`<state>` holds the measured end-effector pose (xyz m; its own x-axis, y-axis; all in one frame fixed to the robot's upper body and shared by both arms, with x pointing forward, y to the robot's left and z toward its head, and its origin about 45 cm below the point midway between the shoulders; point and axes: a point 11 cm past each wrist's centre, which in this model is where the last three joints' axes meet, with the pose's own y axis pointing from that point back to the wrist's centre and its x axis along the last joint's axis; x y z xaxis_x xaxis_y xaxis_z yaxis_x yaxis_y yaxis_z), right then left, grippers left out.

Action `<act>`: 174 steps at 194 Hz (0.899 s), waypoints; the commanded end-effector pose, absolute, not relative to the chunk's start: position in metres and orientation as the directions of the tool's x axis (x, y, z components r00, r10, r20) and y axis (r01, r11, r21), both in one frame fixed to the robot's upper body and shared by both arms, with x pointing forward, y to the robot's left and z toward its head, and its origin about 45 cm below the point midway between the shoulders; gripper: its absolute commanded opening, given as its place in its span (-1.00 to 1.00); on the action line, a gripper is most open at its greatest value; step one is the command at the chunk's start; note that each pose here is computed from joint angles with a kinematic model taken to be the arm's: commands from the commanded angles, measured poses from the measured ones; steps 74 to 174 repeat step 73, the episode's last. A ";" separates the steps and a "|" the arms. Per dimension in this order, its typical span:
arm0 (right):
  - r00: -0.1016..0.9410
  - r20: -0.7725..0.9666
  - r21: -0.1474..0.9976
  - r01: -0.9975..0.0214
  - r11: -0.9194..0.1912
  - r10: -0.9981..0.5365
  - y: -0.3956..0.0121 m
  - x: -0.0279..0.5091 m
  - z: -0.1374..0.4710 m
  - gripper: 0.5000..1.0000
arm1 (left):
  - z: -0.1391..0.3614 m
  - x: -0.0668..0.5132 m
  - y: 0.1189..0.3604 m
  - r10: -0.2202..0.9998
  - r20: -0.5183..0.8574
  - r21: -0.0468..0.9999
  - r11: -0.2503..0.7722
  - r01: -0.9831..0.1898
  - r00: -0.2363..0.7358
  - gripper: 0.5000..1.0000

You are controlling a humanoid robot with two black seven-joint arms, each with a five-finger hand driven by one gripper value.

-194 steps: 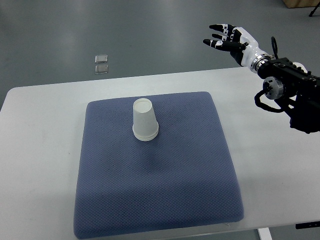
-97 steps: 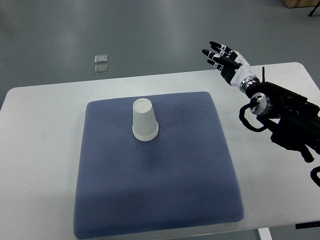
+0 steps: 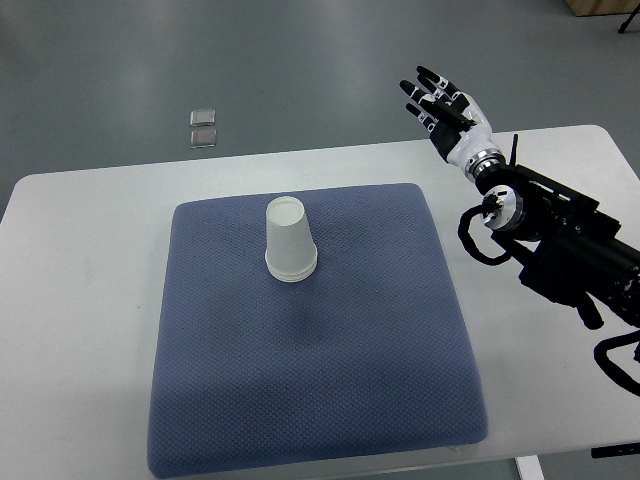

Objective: Stack paper cups

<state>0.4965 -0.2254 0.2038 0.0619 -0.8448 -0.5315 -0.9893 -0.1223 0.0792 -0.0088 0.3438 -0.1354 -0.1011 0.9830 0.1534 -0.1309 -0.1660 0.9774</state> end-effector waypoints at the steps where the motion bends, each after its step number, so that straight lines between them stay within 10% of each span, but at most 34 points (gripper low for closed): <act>1: 0.060 -0.529 0.078 -0.990 -0.118 -0.847 -0.228 0.497 0.204 0.65 | -0.135 -0.009 0.344 0.983 0.154 0.977 -0.166 -0.131 -0.101 1.00; 174: 0.062 -0.521 0.064 -0.992 -0.111 -0.851 -0.221 0.495 0.203 0.65 | -0.135 -0.009 0.344 0.983 0.154 0.977 -0.166 -0.131 -0.101 1.00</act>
